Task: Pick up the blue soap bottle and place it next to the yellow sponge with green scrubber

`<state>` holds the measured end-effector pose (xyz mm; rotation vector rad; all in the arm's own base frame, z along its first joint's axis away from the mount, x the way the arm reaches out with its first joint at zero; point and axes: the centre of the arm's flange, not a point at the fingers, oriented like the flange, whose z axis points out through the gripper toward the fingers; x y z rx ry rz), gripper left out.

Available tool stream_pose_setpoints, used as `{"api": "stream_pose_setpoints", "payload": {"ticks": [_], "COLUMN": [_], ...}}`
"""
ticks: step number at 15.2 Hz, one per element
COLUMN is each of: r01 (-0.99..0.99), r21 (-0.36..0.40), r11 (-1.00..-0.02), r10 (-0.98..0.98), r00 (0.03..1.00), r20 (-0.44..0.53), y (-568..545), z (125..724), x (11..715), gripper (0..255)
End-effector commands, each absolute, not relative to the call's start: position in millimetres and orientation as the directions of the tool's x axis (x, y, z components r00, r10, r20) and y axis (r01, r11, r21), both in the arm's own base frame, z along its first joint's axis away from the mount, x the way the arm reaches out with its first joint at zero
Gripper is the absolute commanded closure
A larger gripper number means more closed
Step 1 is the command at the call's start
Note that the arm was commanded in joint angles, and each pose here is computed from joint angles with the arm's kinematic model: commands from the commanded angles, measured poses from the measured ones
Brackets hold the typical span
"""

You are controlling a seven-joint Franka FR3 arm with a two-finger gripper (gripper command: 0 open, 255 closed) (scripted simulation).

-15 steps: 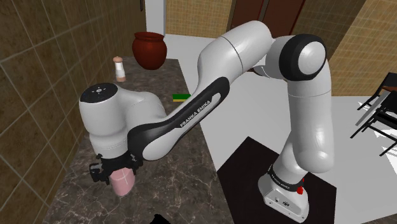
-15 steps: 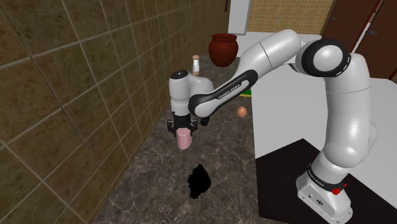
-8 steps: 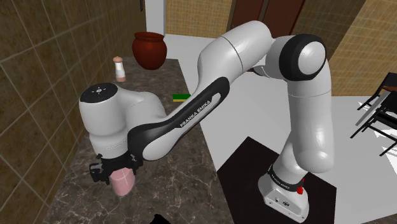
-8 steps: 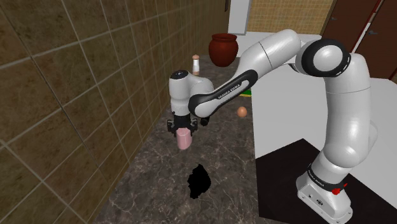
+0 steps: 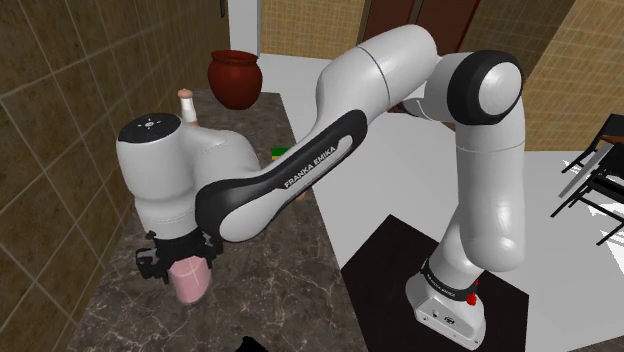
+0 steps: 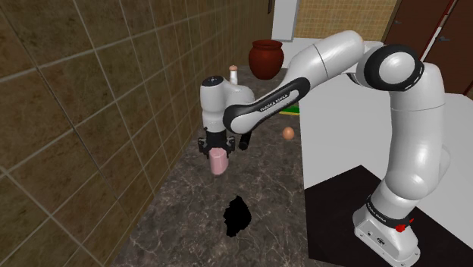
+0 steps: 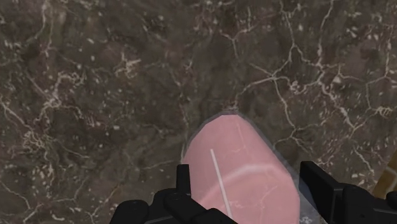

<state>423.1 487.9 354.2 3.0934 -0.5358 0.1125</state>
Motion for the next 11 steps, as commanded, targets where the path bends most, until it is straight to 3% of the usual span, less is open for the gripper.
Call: {"api": "stream_pose_setpoints", "payload": {"ticks": [1, 11], "r01": [-0.336, -0.336], "r21": [-0.012, -0.012], "r11": [-0.942, -0.942], "r10": [-0.336, -0.336], "r00": [0.939, 0.939], "r20": [0.071, 0.071], "y": [486.6, 486.6], "z": [365.3, 418.1], "x": [423.3, 423.3], "gripper": [255, 255]}}
